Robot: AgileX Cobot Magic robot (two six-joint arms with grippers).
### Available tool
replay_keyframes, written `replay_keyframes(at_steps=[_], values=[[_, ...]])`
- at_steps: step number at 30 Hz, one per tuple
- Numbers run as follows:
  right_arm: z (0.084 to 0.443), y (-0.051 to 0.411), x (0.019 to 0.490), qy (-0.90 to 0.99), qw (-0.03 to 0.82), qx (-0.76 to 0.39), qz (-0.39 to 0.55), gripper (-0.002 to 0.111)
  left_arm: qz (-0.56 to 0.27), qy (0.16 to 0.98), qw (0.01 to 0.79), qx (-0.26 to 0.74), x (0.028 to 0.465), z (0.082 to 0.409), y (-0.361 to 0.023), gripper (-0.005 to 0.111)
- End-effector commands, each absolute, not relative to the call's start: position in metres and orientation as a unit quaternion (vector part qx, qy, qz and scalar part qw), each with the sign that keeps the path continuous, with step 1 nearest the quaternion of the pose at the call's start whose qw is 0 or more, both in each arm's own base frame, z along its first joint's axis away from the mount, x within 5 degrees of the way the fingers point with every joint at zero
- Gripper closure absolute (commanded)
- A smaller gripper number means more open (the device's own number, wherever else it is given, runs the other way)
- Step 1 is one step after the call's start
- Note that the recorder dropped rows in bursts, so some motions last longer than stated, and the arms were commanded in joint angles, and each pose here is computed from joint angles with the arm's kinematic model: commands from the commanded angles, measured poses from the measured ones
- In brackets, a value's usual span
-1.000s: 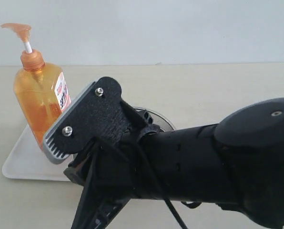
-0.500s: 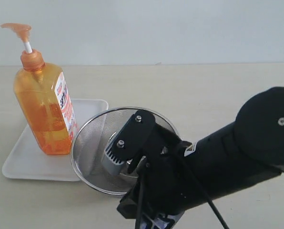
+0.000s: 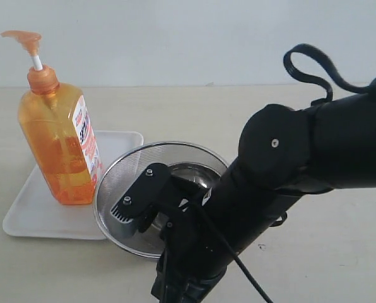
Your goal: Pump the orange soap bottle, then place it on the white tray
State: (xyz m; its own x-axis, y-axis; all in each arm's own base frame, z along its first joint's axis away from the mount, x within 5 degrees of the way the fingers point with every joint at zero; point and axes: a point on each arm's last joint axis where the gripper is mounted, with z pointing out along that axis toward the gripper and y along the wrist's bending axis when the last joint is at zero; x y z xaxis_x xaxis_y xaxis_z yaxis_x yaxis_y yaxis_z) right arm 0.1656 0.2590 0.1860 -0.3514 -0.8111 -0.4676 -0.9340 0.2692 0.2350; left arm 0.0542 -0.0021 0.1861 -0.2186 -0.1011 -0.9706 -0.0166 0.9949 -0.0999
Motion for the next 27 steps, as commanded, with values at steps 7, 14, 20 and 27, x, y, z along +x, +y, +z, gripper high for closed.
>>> replay_keyframes(at_steps=[7, 14, 20, 27], values=[[0.177, 0.272, 0.180, 0.779, 0.140, -0.568, 0.226, 0.108, -0.039, 0.779, 0.624, -0.044, 0.054, 0.185, -0.002, 0.102], [0.173, 0.276, 0.187, 0.777, 0.148, -0.574, 0.215, 0.108, -0.039, 0.779, 0.624, -0.044, 0.054, 0.185, -0.002, 0.102], [0.173, 0.276, 0.192, 0.777, 0.170, -0.573, 0.198, 0.108, -0.039, 0.779, 0.624, -0.044, 0.054, 0.185, -0.002, 0.102], [0.173, 0.270, 0.201, 0.787, 0.175, -0.560, 0.193, 0.108, -0.039, 0.779, 0.624, -0.044, 0.054, 0.185, -0.002, 0.102]])
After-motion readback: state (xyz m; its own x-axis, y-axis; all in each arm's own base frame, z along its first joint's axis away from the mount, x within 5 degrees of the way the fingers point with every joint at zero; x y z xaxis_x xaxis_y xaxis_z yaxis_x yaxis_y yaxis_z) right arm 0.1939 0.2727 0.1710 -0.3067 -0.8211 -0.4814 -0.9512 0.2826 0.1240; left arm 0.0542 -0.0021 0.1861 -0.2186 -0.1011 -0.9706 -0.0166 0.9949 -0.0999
